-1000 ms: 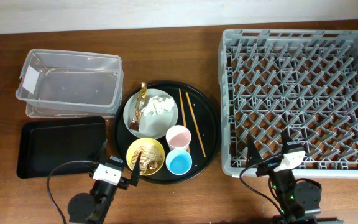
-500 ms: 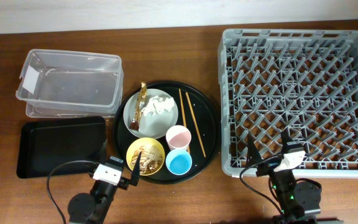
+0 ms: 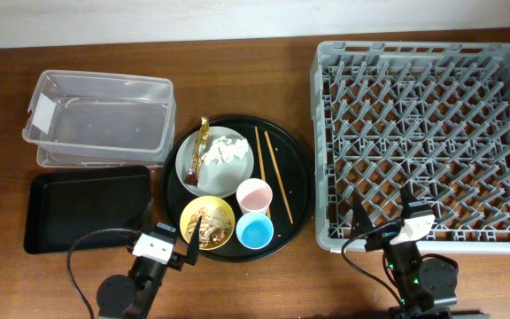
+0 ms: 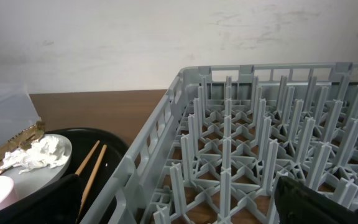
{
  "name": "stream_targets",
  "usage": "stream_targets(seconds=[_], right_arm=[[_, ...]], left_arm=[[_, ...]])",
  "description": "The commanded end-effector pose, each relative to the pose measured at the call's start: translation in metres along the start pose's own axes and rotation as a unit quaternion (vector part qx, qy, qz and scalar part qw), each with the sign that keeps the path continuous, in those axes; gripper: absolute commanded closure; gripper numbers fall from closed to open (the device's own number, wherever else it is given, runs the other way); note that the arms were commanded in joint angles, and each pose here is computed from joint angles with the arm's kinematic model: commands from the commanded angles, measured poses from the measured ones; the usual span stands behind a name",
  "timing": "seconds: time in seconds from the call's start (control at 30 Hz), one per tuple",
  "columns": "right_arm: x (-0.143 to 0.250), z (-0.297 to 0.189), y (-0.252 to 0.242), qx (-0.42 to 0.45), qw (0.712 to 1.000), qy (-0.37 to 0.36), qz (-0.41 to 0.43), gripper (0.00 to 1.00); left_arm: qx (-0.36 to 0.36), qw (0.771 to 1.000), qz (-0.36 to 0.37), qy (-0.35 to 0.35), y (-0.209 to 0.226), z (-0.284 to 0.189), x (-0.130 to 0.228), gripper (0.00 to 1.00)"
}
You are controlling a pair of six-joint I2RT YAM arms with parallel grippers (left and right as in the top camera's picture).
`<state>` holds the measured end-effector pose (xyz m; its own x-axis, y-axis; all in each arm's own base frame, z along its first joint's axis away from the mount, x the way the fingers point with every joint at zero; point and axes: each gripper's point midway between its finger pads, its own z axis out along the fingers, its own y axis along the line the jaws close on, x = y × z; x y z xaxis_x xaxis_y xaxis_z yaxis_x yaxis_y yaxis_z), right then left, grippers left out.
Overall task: Sort waste into correct bins and load items into the dishwasher rack
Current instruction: 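Reach the left gripper toward the pink cup on the black tray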
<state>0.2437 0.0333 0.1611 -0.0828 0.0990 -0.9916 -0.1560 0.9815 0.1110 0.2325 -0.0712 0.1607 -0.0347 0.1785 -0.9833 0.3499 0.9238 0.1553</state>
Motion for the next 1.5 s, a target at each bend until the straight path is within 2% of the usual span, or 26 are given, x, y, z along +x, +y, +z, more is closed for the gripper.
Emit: stream_targets(seconds=[0.0,0.07,0.17,0.23,0.33,0.4,0.57,0.67,0.77,0.8,0.93,1.03,1.1,1.17,1.2,1.27,1.37,1.4,1.47], right_arm=[[0.002,0.0,0.0,-0.001,1.0,0.0,0.002,0.01],[-0.003,-0.001,0.022,-0.065,0.998,-0.008,0.003,0.01],[-0.02,-0.014,0.052,-0.146,0.989,-0.004,0.001,0.01],[-0.035,-0.025,0.057,-0.151,0.988,0.016,0.007,0.01],[-0.081,-0.063,0.055,-0.113,0.992,0.049,0.015,0.01],[-0.108,-0.088,0.054,-0.093,0.993,0.073,0.01,0.01],[-0.144,-0.12,0.061,-0.083,0.982,0.168,0.021,0.01],[-0.16,-0.124,0.073,-0.11,0.976,0.184,0.031,0.01],[-0.166,-0.134,0.096,-0.177,0.967,0.18,0.04,0.01],[-0.167,-0.136,0.102,-0.196,0.963,0.181,0.044,0.01],[-0.168,-0.143,0.117,-0.241,0.952,0.183,0.051,0.01],[-0.166,-0.141,0.112,-0.225,0.955,0.187,0.051,0.01],[-0.161,-0.139,0.104,-0.201,0.959,0.195,0.05,0.02],[-0.149,-0.132,0.084,-0.142,0.963,0.222,0.048,0.01],[-0.144,-0.128,0.078,-0.121,0.962,0.237,0.06,0.01],[-0.135,-0.124,0.076,-0.111,0.954,0.268,0.08,0.01],[-0.132,-0.116,0.078,-0.116,0.947,0.287,0.088,0.01],[-0.131,-0.115,0.078,-0.117,0.945,0.292,0.089,0.01],[-0.131,-0.115,0.079,-0.119,0.944,0.293,0.09,0.01]], left_arm=[[0.064,0.998,0.005,-0.017,-0.022,-0.001,-0.005,0.01],[0.155,0.987,0.011,-0.049,-0.052,-0.009,-0.018,0.01],[0.195,0.978,0.018,-0.072,-0.065,-0.015,-0.028,0.01],[0.199,0.974,0.0,-0.105,-0.064,-0.02,-0.051,0.01],[0.195,0.966,0.001,-0.169,-0.058,-0.043,-0.114,0.0],[0.193,0.965,0.006,-0.179,-0.054,-0.061,-0.152,0.0],[0.193,0.979,-0.046,-0.055,-0.043,-0.062,-0.19,0.01],[0.203,0.975,-0.081,0.035,-0.039,-0.048,-0.197,0.01],[0.214,0.97,-0.093,0.062,-0.04,-0.041,-0.201,0.0],[0.24,0.963,-0.106,0.065,-0.048,-0.044,-0.201,0.0],[0.278,0.953,-0.108,0.057,-0.059,-0.05,-0.206,0.0],[0.275,0.952,-0.115,0.067,-0.059,-0.049,-0.202,0.01],[0.252,0.951,-0.144,0.103,-0.054,-0.044,-0.188,0.01],[0.224,0.946,-0.164,0.166,-0.047,-0.03,-0.161,0.1],[0.22,0.939,-0.175,0.199,-0.047,-0.024,-0.147,0.11],[0.206,0.913,-0.202,0.287,-0.051,-0.011,-0.111,0.22],[0.194,0.878,-0.189,0.395,-0.07,0.01,-0.064,0.35],[0.168,0.866,-0.174,0.437,-0.076,0.019,-0.044,0.36],[0.143,0.859,-0.133,0.474,-0.088,0.031,-0.02,0.36]])
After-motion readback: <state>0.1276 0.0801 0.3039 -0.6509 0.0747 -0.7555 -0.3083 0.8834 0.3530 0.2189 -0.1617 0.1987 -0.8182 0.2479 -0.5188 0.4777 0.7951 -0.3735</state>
